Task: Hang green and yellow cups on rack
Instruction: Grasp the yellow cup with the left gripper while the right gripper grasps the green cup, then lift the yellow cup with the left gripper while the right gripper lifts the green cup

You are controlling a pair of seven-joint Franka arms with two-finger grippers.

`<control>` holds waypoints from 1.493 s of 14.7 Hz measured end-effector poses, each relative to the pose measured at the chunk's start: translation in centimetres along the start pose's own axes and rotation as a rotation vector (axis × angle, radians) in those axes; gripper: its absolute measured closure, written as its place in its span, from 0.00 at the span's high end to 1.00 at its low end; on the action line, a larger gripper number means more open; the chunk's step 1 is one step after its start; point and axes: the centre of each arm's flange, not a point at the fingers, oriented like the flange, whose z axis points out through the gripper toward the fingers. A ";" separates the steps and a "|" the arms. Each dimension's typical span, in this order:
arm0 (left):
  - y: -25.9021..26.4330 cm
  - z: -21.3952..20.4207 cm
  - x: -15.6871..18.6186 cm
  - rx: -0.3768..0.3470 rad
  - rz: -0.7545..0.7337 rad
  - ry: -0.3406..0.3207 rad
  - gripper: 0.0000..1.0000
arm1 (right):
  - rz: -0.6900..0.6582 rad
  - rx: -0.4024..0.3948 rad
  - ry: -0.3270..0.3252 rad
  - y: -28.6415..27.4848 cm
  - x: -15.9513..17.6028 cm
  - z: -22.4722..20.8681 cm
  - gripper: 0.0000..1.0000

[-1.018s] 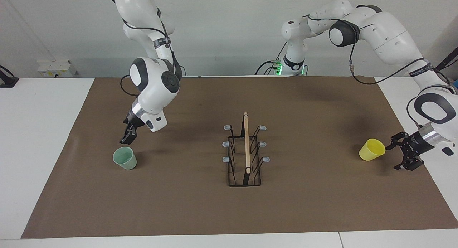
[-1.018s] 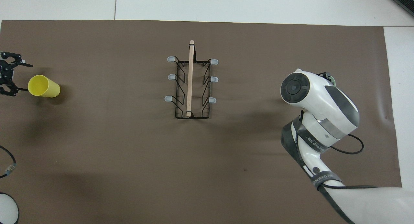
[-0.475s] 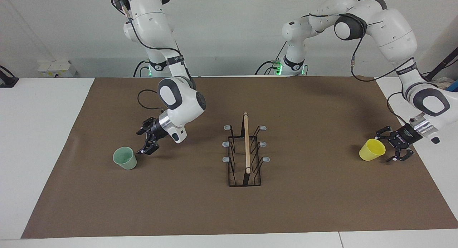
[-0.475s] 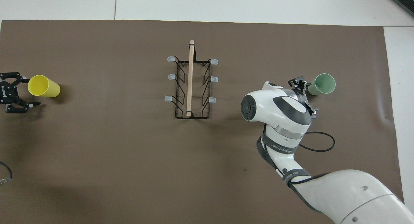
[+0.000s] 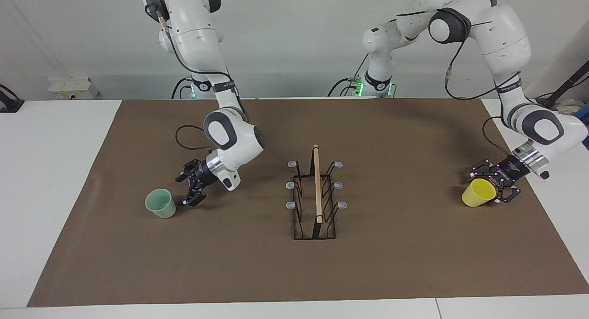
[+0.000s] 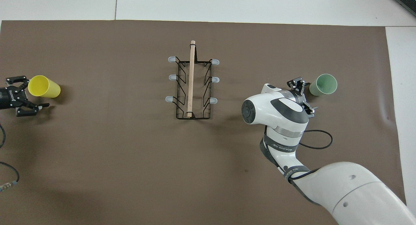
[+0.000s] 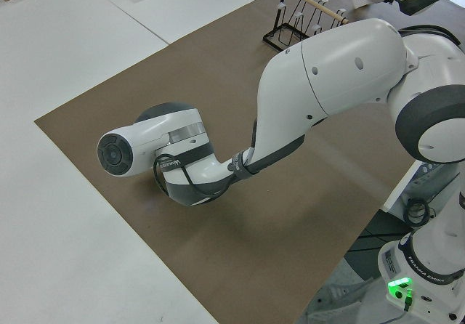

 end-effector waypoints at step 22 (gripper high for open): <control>0.2 4.1 -22.1 -0.059 0.458 0.139 0.64 | -0.070 -0.269 -0.096 -1.6 -0.3 10.2 1.00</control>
